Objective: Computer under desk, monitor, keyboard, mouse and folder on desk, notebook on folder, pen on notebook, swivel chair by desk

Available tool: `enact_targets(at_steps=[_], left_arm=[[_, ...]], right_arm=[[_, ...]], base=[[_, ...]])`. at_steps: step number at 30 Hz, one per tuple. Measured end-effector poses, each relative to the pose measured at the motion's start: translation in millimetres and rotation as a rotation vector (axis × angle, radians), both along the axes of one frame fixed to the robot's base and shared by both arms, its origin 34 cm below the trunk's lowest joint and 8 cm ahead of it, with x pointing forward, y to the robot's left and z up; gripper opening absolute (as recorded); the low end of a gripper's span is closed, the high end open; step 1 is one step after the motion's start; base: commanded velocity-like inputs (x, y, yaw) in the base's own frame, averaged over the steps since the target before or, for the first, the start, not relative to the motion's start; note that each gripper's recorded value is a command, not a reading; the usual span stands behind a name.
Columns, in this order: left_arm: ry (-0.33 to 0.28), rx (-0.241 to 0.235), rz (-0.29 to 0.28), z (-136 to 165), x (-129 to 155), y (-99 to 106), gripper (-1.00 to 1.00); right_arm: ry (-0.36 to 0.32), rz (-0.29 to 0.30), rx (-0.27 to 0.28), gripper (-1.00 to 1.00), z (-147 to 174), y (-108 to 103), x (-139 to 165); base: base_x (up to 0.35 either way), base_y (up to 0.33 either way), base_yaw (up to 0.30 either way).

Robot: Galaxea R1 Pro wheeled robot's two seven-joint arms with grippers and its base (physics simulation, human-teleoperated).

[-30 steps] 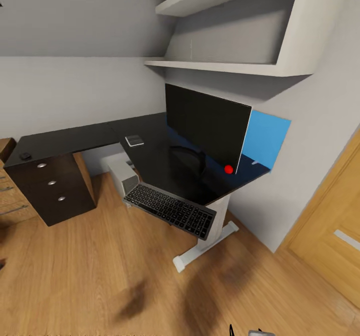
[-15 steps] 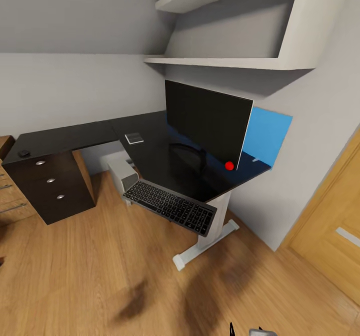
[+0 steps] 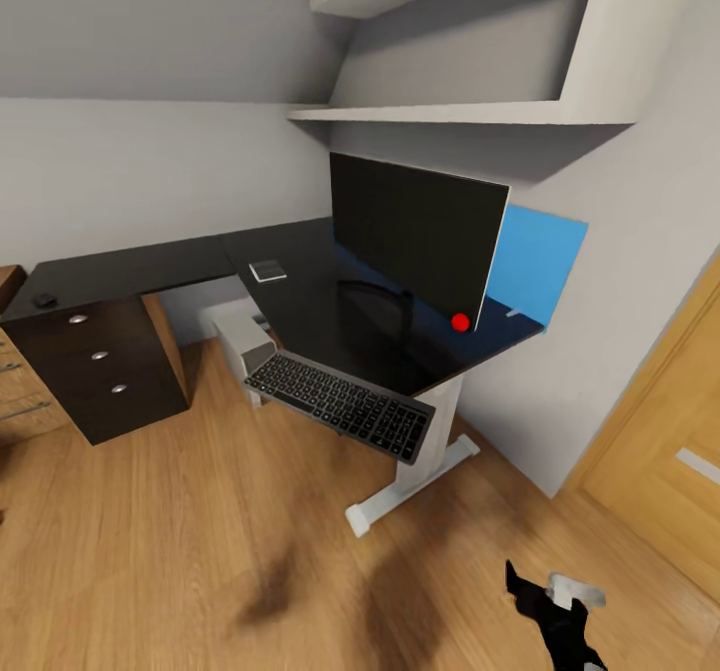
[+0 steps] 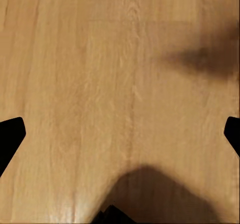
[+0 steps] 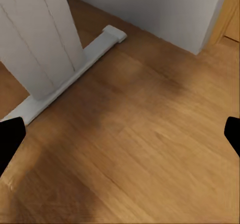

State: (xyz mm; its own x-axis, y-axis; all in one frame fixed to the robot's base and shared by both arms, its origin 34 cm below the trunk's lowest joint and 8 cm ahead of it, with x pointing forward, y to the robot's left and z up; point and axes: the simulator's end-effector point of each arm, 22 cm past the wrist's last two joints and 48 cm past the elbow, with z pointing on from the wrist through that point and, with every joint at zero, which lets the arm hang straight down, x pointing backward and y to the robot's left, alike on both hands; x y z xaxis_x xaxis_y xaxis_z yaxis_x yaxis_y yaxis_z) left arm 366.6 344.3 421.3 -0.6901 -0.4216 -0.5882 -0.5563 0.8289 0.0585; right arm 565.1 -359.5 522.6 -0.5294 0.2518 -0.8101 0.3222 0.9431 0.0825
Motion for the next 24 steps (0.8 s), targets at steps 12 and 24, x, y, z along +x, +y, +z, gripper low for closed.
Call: enact_targets(at_steps=[12, 24], left_arm=[[-0.191, -0.131, -0.037, 29, 195, -44, 1.0], [-0.343, 0.197, 0.001, 104, 209, -100, 1.0]], right_arm=[[0.005, -0.164, 0.481, 1.0, 79, -39, 115], [-0.033, -0.159, 0.593, 1.0, 71, -30, 125]], base=[[0.0, 0.0, 0.0], [0.0, 0.0, 0.0]])
